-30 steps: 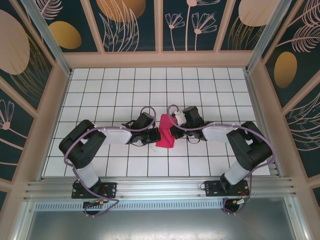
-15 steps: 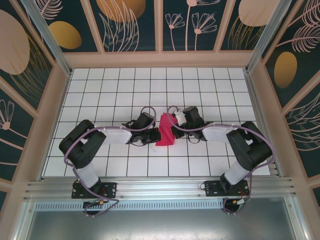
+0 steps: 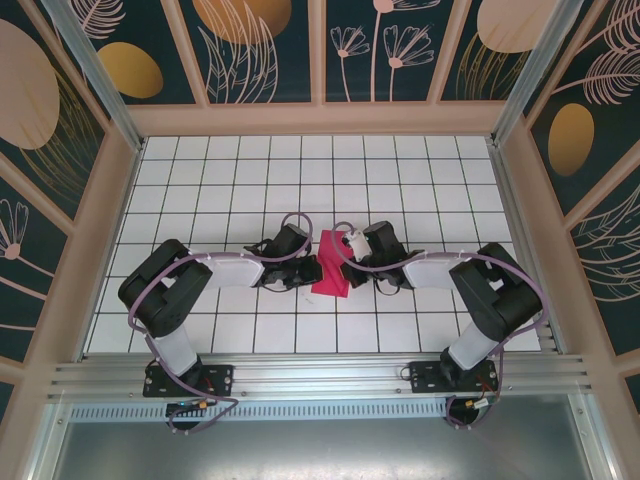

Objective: Fold a paper plane with a square sheet of paper (pick it up from the middle)
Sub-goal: Fold the triangle a second time at the center of the table.

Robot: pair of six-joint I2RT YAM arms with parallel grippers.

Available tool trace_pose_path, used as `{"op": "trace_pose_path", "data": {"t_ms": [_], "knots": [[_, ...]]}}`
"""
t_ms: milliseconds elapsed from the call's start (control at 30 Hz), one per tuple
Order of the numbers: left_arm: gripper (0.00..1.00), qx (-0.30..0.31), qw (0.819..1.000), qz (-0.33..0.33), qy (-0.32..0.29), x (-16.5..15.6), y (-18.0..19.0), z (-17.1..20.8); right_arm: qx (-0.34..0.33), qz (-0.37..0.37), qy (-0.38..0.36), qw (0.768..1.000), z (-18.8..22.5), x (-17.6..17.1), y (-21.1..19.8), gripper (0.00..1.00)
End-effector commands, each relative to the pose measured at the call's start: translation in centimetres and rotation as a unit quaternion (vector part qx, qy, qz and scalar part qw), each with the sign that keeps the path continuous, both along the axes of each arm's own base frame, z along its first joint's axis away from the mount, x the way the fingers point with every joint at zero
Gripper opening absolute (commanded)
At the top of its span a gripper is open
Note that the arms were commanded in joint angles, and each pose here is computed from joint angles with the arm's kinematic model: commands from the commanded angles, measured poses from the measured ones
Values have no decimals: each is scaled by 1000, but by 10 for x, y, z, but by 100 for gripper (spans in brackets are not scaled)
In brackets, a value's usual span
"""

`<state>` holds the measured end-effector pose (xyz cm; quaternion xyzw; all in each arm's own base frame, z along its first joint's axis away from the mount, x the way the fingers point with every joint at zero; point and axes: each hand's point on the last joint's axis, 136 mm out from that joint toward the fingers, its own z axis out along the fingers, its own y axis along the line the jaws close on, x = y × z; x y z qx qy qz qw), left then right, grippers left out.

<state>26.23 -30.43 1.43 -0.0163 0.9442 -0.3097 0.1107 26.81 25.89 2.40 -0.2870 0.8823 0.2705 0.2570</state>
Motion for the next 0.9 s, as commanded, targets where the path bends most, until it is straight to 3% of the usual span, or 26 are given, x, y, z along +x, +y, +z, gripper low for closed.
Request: {"op": "trace_pose_path", "data": {"t_ms": [0, 867], "knots": [[13, 27, 1000, -4, 12, -5, 6, -12, -7, 16, -15, 1000, 3, 0, 1, 0], [12, 38, 999, -9, 15, -9, 8, -19, -52, 22, -52, 997, -3, 17, 7, 0]]}}
